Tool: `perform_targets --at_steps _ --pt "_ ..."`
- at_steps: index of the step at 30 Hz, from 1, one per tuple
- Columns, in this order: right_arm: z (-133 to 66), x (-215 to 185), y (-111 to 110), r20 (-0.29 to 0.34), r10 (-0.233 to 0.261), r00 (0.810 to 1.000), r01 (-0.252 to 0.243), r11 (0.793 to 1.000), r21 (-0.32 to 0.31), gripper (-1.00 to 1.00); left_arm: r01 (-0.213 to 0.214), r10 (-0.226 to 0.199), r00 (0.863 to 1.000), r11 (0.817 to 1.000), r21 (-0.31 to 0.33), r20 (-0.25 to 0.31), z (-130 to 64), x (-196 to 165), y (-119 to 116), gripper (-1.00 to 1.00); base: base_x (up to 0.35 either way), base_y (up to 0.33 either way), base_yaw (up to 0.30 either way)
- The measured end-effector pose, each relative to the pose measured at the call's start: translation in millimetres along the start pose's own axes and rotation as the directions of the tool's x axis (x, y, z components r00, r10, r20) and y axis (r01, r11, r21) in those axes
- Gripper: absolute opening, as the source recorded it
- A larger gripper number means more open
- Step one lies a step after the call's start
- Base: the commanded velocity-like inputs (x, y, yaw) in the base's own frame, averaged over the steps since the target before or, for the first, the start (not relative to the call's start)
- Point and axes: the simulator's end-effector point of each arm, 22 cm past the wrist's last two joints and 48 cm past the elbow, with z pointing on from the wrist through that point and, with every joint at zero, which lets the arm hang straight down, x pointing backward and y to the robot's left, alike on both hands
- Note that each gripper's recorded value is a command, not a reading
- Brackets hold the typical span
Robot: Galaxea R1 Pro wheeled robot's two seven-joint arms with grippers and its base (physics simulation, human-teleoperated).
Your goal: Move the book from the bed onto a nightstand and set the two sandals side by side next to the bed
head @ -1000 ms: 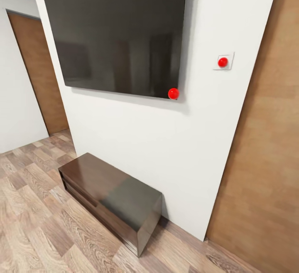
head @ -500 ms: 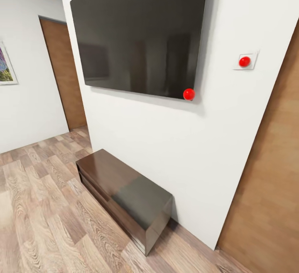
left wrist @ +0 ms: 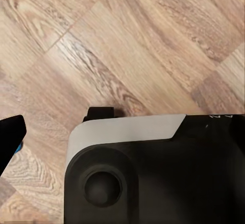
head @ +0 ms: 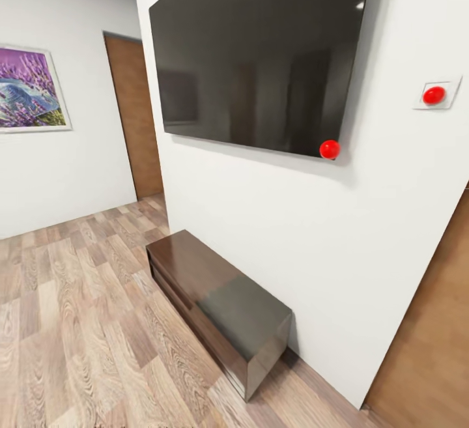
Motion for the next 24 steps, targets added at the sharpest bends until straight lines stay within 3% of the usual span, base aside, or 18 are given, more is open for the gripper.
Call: perform_targets --at_steps 24 --pt "0.0 -0.3 0.0 0.0 0.0 1.0 0.0 1.0 0.0 1.0 0.0 0.0 1.0 1.0 0.0 0.0 0.0 0.0 0.0 1.0 0.0 0.0 0.254"
